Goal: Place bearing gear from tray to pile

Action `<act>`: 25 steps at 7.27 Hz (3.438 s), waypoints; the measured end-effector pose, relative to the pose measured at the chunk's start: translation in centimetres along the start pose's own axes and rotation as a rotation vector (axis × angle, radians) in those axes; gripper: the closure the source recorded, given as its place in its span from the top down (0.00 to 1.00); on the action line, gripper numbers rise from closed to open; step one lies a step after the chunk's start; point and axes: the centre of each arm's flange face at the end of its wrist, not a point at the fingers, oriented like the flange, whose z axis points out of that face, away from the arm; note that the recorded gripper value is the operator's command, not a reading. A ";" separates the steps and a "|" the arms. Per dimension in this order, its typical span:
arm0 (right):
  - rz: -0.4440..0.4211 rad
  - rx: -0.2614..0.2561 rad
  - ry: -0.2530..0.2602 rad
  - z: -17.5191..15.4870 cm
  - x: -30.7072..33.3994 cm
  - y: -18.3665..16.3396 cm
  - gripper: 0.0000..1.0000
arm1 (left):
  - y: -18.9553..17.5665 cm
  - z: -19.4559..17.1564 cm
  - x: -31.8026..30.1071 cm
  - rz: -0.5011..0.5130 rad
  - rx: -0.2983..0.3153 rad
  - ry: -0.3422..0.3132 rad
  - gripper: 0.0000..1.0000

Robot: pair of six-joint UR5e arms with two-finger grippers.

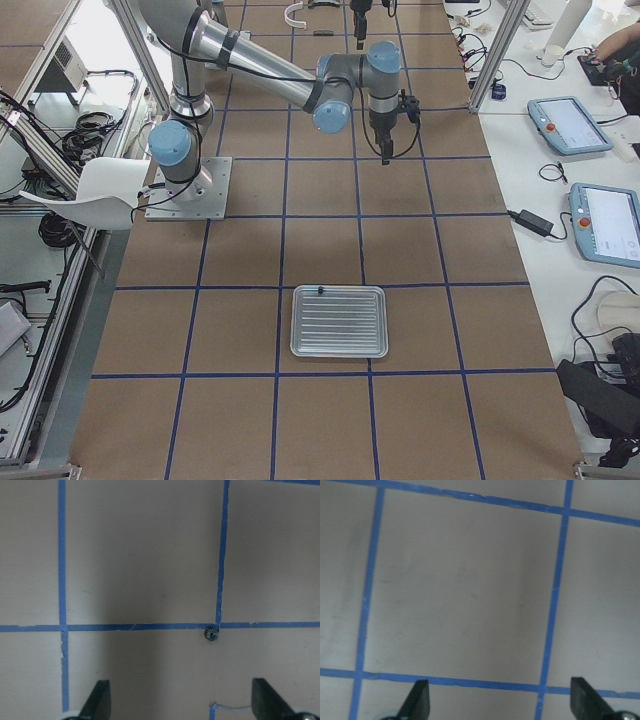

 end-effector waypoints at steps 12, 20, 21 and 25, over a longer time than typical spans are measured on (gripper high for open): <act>-1.025 0.000 -0.260 14.2 30.4 21.3 0.69 | 2.9 17.6 6.9 0.004 -0.042 -0.099 0.00; -1.008 -0.005 -0.267 14.4 30.0 21.8 0.11 | -2.5 6.6 -9.5 0.091 -0.052 -0.106 0.00; -0.979 -0.014 -0.268 14.3 30.0 21.9 0.11 | -3.0 4.7 -14.4 0.153 -0.062 -0.106 0.00; -0.765 -0.045 -0.202 4.5 26.1 19.3 0.11 | -2.1 1.2 -31.9 0.229 -0.075 -0.102 0.00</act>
